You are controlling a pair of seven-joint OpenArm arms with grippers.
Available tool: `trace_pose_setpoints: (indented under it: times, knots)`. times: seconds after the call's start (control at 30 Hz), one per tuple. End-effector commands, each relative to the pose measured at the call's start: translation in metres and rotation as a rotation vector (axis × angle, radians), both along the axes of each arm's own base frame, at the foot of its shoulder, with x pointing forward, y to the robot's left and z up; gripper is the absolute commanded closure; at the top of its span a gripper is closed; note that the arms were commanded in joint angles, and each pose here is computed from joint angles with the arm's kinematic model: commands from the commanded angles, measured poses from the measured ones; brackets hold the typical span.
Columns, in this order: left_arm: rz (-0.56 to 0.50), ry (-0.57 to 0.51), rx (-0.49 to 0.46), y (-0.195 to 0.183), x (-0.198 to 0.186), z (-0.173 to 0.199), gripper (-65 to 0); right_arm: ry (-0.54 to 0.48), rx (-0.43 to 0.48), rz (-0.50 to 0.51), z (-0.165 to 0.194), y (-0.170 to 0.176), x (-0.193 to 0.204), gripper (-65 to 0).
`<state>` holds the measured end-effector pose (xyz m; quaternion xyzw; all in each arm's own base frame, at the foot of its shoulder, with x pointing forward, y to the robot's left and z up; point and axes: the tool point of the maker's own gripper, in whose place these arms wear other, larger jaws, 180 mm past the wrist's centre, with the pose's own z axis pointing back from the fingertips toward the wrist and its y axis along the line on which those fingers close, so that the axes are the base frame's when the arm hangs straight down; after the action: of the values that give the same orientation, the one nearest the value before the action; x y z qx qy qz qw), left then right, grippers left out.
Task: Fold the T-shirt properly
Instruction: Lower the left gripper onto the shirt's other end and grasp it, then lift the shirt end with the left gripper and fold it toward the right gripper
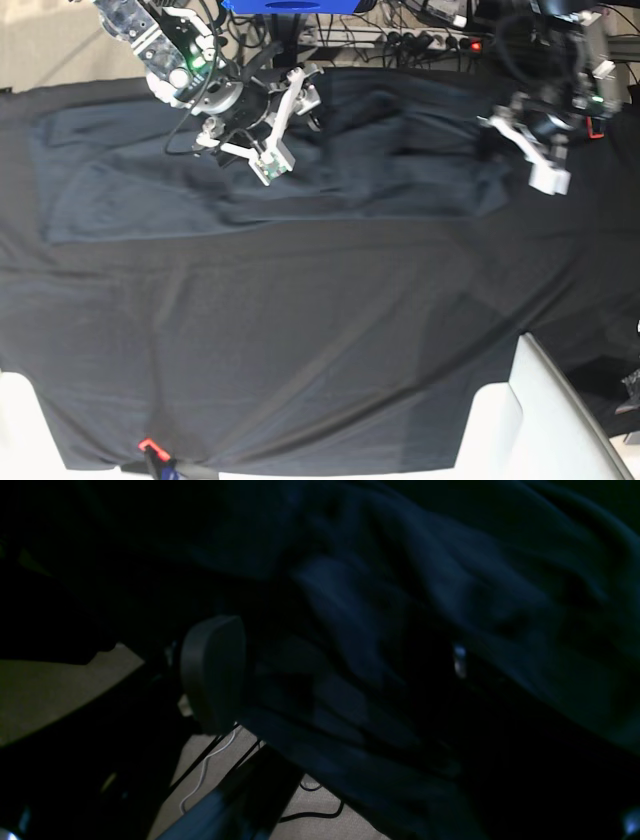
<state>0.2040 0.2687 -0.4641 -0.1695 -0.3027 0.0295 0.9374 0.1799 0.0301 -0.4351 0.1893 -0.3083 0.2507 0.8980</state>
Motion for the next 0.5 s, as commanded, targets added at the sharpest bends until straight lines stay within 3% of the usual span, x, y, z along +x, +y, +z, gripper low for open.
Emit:
trace_pose_setpoints:
  times: [0.0, 0.2, 0.47]
  knots:
    - [0.001, -0.046, 0.02, 0.01, 0.01, 0.013, 0.0, -0.034, 0.032, -0.004, 0.01, 0.004, 0.007, -46.7]
    - [-0.042, -0.047, 0.074, 0.015, -0.003, 0.024, 0.0, -0.038, 0.035, -0.004, 0.011, 0.004, 0.008, -46.7]
    - [-0.192, -0.138, 0.098, -0.049, -0.004, 0.062, 0.0, -0.041, 0.029, -0.035, 0.011, -0.004, 0.015, -46.7]
